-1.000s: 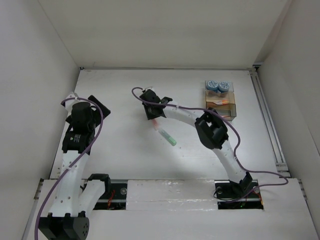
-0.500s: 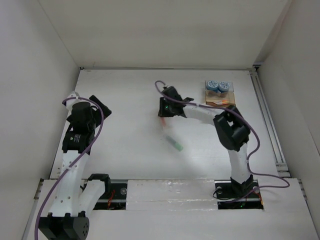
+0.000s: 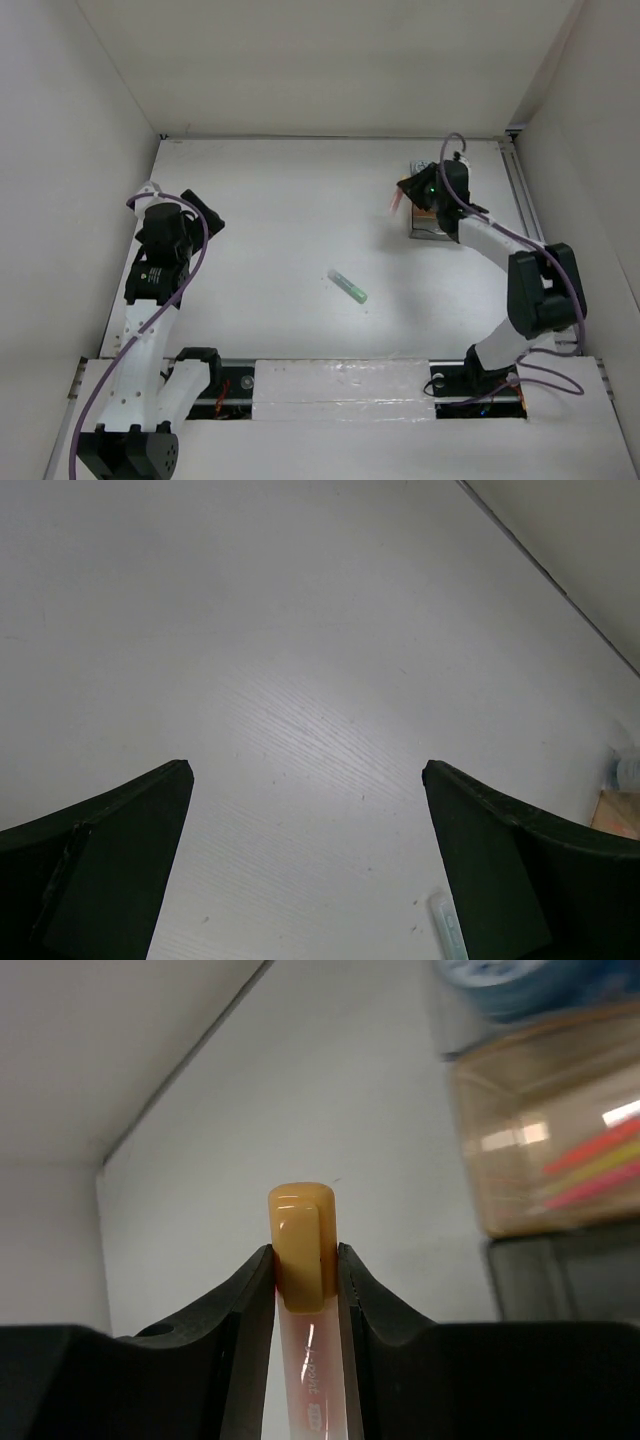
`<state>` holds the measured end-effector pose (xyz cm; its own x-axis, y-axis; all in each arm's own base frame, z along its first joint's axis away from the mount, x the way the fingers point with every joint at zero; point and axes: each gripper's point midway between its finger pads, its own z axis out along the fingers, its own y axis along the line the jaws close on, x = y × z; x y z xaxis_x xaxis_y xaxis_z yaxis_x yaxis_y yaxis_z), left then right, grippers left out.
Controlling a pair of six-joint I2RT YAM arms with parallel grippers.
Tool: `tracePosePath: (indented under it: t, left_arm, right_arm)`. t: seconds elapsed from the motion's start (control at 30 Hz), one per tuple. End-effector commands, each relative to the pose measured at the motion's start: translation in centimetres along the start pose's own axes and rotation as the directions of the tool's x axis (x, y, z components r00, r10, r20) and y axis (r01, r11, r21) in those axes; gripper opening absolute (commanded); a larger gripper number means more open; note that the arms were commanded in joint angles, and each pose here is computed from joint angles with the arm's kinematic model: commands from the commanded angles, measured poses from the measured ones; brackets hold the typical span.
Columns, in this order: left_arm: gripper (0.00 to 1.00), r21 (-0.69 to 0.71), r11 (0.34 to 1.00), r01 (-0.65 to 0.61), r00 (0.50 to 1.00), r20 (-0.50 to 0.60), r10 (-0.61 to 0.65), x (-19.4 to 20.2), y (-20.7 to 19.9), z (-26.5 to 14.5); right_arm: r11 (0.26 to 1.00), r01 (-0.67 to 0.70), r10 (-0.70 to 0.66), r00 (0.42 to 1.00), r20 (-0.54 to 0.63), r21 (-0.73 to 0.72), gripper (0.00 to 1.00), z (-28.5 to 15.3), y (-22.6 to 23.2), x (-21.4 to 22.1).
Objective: Sort the stationery into containers
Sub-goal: Place the stationery into the container
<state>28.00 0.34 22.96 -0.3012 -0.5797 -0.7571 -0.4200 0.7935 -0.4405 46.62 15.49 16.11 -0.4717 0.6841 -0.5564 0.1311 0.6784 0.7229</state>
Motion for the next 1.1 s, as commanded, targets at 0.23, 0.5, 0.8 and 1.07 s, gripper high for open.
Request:
tracePosePath:
  t: [0.23,0.5,0.8,1.07]
  left_arm:
    - [0.99,0.05,0.999,-0.011,1.0,0.019,0.01,-0.7,-1.0,-0.1]
    - [0.99,0.062,0.998,-0.01,1.0,0.021,0.009,-0.8,-1.3,-0.1]
    - [0.99,0.08,0.997,-0.019,1.0,0.009,0.019,-0.4,-1.5,0.0]
    - [0.99,0.11,0.994,-0.027,1.0,0.0,0.028,-0.3,-2.0,-0.1]
  right_arm:
    - [0.886,-0.46,0.304,0.673,0.674,0.059,0.0,-11.5,-7.6,-9.1]
    - [0.768,-0.609,0.267,0.587,0.764,0.199,0.0,-11.8,-13.8,-9.6]
    - [0.704,-0.675,0.301,0.565,0.768,0.22,0.0,-9.6,-15.5,-8.8]
    - [0.711,-0.66,0.303,0.599,0.741,0.242,0.04,-8.0,-14.9,-8.9]
